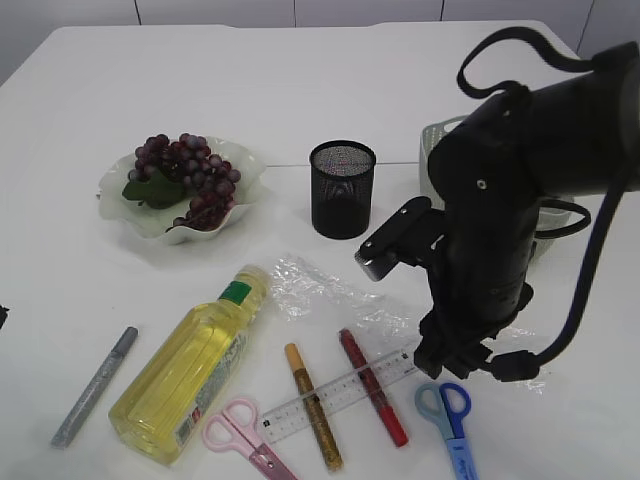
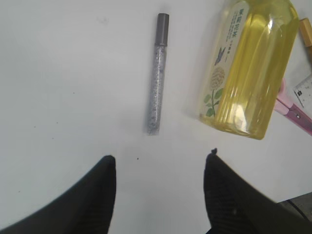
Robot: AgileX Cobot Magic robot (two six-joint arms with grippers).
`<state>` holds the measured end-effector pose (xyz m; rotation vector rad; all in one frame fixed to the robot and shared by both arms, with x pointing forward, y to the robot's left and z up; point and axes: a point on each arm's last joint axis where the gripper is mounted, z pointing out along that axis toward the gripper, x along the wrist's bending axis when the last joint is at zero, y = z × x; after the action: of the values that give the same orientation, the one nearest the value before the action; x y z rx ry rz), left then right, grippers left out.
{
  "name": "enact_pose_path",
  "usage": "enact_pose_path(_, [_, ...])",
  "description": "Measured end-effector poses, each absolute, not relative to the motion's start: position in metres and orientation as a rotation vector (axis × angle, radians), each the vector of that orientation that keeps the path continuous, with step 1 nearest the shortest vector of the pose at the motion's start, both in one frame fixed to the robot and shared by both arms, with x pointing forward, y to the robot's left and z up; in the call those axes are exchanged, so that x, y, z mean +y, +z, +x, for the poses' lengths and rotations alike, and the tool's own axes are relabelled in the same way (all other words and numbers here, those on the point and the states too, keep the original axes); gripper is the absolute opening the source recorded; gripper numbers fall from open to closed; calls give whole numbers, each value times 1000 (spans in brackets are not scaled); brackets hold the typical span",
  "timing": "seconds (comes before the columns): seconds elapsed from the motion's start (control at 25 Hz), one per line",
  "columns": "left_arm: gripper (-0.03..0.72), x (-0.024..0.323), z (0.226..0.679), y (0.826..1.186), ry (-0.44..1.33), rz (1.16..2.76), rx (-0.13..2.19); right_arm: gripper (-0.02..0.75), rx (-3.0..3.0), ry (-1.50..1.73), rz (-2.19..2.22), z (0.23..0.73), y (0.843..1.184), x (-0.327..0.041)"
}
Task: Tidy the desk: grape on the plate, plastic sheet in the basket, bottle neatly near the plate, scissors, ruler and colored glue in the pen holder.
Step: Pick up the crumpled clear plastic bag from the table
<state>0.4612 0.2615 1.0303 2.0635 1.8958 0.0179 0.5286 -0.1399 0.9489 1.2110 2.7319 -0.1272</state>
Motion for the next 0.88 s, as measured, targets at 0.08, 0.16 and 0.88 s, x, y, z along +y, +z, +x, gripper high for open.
enact_pose_path(0.08, [424, 262, 461, 1030, 16, 2064, 1896, 417, 2728, -132, 1181, 533, 941, -139])
enact_pose_path(0.16, [424, 262, 461, 1030, 14, 2066, 1897, 417, 2710, -143, 1164, 536, 935, -139])
enact_pose_path(0.88, [424, 261, 460, 1030, 9, 2068, 1899, 535, 2745, -151, 1111, 541, 919, -135])
